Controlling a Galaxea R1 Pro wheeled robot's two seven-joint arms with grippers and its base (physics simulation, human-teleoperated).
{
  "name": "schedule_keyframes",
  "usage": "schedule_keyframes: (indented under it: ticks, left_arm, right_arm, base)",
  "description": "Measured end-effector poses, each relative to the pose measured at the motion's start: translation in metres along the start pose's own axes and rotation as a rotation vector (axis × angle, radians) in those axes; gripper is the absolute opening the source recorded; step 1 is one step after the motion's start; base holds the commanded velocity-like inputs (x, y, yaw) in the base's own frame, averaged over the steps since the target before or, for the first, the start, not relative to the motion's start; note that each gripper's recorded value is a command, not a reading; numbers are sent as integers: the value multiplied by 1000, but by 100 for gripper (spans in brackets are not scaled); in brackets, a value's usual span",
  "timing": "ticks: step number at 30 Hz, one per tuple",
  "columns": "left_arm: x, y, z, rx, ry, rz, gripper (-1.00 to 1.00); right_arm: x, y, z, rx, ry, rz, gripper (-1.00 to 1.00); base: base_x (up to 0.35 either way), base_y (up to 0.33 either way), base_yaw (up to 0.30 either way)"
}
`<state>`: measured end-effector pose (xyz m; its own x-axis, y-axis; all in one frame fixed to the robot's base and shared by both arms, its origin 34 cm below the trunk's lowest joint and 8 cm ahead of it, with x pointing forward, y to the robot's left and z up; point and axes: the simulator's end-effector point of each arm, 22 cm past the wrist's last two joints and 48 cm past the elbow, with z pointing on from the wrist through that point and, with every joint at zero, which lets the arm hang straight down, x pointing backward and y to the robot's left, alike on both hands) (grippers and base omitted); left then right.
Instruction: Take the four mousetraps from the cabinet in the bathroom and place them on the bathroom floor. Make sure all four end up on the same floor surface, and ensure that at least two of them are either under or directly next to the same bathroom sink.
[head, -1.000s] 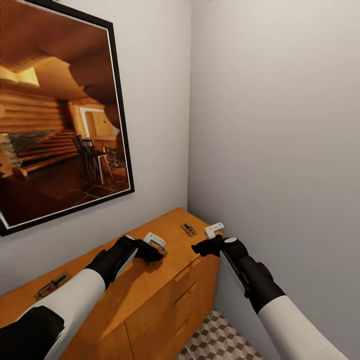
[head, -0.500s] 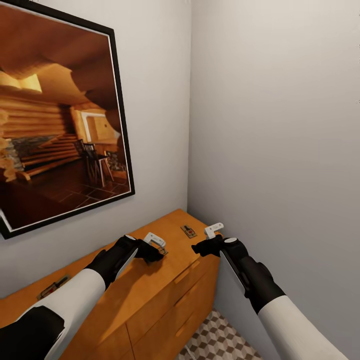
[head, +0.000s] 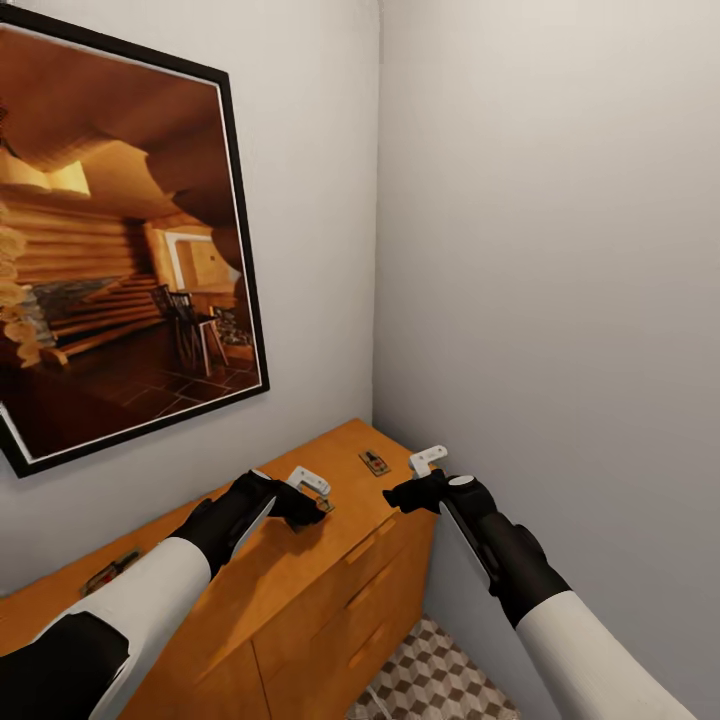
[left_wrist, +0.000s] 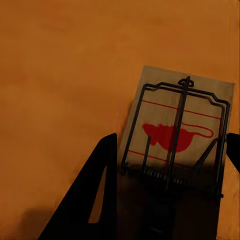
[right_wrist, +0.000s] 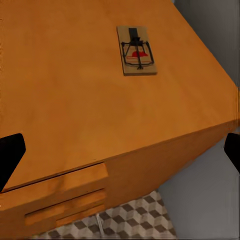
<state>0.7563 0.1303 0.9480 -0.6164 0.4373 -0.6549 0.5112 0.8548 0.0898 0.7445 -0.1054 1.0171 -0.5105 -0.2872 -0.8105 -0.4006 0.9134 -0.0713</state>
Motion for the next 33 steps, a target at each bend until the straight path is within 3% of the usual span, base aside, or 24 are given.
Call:
schedule_keyframes:
  ticks: [14,33]
  left_arm:
    - [-4,-1,-12,-1,2,0,-100]
    - [-8,0,-15,-2,-10,-5,-100]
  right_arm:
    - [-7,1,-11,0,1,0,100]
    - [-9,1,-12,0,0,0,100]
  base:
    - [-198,-190,0]
    - [-19,-18,0]
